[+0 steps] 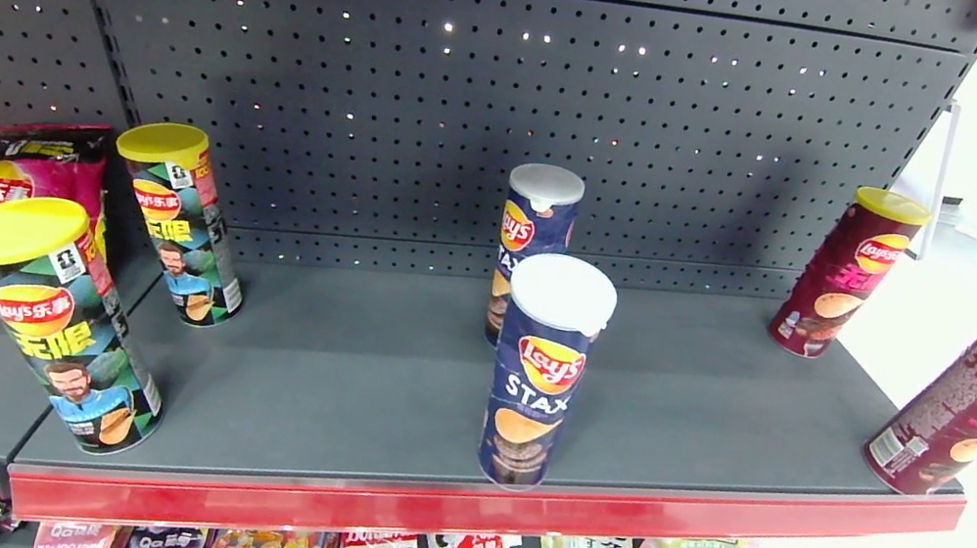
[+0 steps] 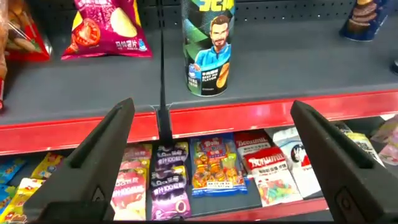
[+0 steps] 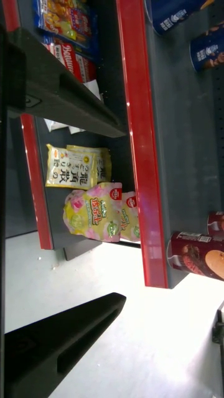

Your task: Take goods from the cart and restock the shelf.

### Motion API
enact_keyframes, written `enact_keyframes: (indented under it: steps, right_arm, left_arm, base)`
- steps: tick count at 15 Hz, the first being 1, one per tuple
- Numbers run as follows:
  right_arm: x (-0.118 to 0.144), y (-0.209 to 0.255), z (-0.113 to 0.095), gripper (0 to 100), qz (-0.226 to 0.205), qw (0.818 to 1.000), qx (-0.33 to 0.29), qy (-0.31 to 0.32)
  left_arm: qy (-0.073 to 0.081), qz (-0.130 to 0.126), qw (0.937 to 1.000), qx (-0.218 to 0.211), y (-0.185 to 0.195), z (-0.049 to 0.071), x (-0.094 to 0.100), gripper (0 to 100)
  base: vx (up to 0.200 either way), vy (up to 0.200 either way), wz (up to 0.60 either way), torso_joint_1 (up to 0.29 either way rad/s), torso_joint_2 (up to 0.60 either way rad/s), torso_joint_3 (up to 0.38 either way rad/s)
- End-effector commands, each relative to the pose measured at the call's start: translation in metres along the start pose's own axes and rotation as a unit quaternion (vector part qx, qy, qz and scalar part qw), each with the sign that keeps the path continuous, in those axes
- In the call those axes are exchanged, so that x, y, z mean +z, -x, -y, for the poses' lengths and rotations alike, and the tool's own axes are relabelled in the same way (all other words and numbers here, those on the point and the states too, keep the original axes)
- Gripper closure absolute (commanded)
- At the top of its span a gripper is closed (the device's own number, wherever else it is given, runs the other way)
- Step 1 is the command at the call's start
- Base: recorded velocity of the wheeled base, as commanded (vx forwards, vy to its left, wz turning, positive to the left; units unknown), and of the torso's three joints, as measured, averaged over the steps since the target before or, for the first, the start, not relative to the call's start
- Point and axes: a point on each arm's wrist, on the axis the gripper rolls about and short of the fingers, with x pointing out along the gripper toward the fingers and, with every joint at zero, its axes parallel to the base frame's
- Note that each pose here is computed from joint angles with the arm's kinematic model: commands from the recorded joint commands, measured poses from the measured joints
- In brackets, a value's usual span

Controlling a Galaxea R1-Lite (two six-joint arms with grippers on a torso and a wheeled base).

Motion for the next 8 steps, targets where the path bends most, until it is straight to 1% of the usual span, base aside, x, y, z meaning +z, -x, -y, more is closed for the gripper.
enact_keyframes:
  steps: [1,6,8]
  right_arm:
    - [0.0000,-0.0001,0.0000,0,-0.001,1.000,0.000,0.000]
    - [0.0000,-0.0001,0.0000,0,-0.001,1.000,0.001,0.000]
    - [0.0000,-0.0001,0.0000,0,0.000,1.000,0.002,0.001]
  left_arm:
    - [0.000,-0.001,1.0000,0.000,-0.0002,0.0000,0.0000,0]
    - [0.000,-0.001,1.0000,0.001,-0.0002,0.0000,0.0000,0]
    - [0.000,-0.001,1.0000,0.001,-0.0002,0.0000,0.0000,0]
  base:
    - [0.000,0.000,0.00,0.000,0.00,0.000]
    - [0.000,0.000,0.00,0.000,0.00,0.000]
    - [0.000,0.000,0.60,0.002,0.00,0.005]
